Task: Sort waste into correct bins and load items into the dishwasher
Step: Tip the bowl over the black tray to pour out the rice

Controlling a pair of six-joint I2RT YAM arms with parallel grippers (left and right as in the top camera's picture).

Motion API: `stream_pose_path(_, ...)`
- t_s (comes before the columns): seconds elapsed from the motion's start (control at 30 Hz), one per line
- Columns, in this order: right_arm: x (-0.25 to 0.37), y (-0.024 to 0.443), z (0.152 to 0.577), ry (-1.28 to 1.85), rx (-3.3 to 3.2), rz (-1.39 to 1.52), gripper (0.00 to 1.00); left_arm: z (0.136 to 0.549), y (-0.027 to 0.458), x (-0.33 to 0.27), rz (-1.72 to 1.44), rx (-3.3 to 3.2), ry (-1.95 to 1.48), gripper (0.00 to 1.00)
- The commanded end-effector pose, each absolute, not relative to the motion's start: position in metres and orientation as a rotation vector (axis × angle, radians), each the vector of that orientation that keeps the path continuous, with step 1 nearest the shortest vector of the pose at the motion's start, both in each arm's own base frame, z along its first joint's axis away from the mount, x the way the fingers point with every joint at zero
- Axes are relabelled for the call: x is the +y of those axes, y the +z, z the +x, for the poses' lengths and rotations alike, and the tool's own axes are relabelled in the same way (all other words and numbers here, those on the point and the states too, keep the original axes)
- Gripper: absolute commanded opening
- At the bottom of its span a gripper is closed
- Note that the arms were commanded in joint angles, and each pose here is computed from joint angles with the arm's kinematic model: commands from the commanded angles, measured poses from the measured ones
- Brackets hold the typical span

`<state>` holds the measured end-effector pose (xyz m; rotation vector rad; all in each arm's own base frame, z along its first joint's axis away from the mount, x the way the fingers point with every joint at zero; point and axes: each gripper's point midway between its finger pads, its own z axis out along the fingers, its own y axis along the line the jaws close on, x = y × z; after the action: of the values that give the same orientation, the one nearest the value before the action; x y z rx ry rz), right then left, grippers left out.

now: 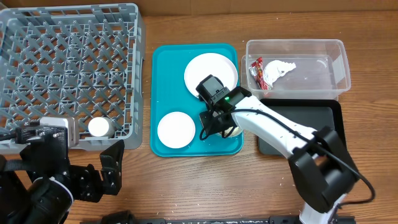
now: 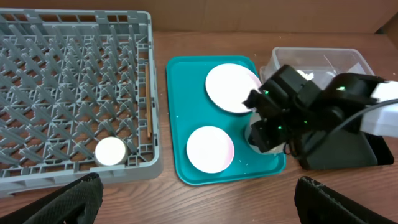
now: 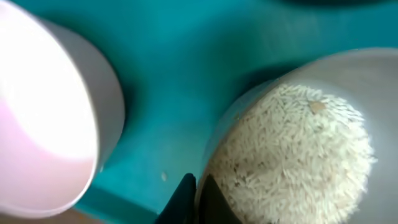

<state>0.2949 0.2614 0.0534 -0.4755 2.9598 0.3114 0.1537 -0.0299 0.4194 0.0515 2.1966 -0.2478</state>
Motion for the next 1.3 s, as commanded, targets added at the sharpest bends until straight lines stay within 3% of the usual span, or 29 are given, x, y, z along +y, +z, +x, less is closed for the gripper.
stream_pose_path(0.0,0.268,0.103,0.287,0.503,2.905,-0.364,0.04,0.155,0.419,-0.032,0.086,2.198,-0.247,1.0)
stream_pose_path(0.2,0.263,0.187,0.281,0.821,2.75,-0.251,0.04,0.155,0.419,-0.032,0.086,2.198,-0.247,1.0)
stream_pose_path(0.4,0.228,0.231,0.28,1.191,2.696,-0.135,0.04,0.155,0.419,-0.032,0.086,2.198,-0.247,1.0)
stream_pose_path(0.73,0.126,0.212,0.315,1.396,2.563,0.116,0.04,0.155,0.419,-0.032,0.086,2.198,-0.248,1.0)
stream_pose_path(1.0,0.093,0.182,0.32,1.765,2.31,0.256,0.04,0.155,0.419,-0.032,0.086,2.198,-0.247,1.0)
stream_pose_path(1.27,0.062,0.195,0.323,1.966,2.015,0.284,0.04,0.155,0.419,-0.032,0.086,2.198,-0.247,1.0)
